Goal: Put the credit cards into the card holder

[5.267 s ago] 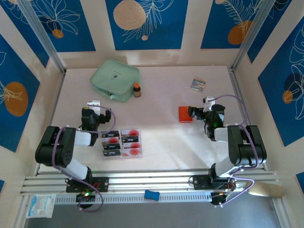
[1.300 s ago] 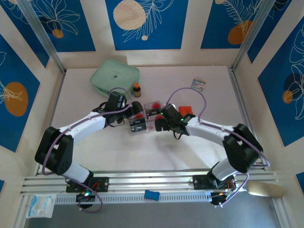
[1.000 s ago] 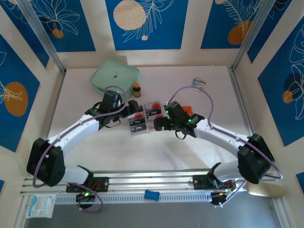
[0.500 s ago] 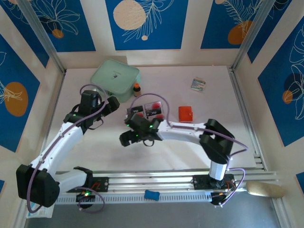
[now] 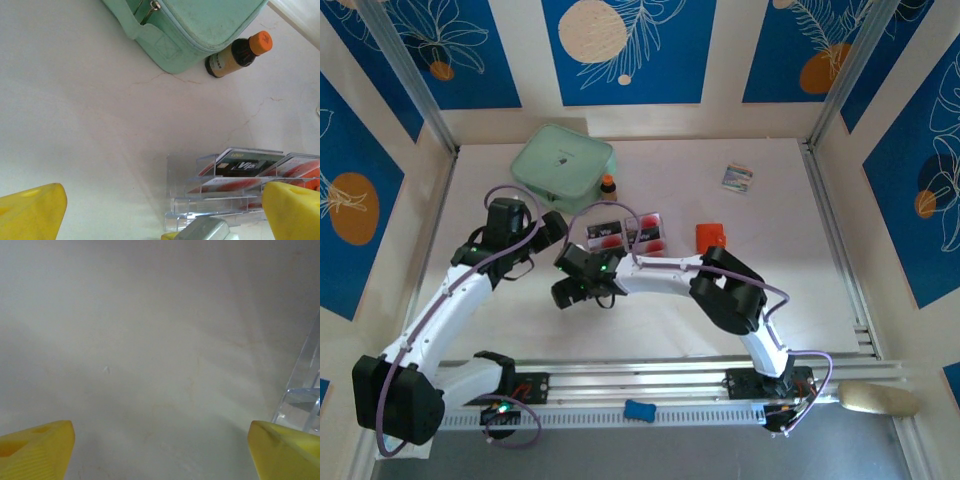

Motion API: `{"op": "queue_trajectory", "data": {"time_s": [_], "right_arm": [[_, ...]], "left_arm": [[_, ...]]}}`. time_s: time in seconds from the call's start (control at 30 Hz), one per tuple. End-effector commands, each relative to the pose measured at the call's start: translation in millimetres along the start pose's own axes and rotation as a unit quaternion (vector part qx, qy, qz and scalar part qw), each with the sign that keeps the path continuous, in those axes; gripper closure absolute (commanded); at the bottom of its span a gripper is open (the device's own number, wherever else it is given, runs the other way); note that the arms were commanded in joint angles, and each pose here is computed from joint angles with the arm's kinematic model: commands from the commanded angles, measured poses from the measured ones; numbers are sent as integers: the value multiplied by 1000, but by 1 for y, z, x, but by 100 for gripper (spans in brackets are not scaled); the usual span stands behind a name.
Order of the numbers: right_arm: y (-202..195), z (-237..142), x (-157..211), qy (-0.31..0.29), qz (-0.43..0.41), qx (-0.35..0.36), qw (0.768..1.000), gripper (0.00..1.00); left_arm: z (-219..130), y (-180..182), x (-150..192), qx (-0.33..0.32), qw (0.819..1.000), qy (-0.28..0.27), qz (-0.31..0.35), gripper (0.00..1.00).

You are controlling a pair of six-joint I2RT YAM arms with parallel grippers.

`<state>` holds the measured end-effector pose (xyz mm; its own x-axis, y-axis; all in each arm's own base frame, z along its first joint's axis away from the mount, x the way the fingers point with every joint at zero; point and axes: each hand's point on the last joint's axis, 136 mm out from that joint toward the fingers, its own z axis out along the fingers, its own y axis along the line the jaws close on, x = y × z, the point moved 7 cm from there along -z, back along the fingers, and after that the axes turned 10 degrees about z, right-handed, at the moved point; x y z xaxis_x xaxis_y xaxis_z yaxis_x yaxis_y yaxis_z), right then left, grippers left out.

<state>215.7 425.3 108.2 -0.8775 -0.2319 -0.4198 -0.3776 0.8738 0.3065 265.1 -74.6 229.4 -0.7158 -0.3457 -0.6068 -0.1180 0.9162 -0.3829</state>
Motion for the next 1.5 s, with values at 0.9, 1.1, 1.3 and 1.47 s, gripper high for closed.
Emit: {"op": "queue_trajectory", "data": {"time_s": [0.9, 1.1, 1.3, 1.47], "right_arm": [[-112, -90, -63, -59, 120, -26, 991, 11], [-201, -140, -31, -86, 296, -44, 950, 11], [-274, -175, 10, -124, 419, -48, 898, 11], [-314, -184, 38, -139, 500, -56, 853, 21]], "left_arm": [[6, 12, 22, 12, 1000, 17, -11, 0], [-1, 7, 22, 35, 999, 15, -10, 0], [-3, 3, 27, 63, 997, 29, -18, 0], [1, -2, 32, 90, 995, 42, -30, 0]]}}
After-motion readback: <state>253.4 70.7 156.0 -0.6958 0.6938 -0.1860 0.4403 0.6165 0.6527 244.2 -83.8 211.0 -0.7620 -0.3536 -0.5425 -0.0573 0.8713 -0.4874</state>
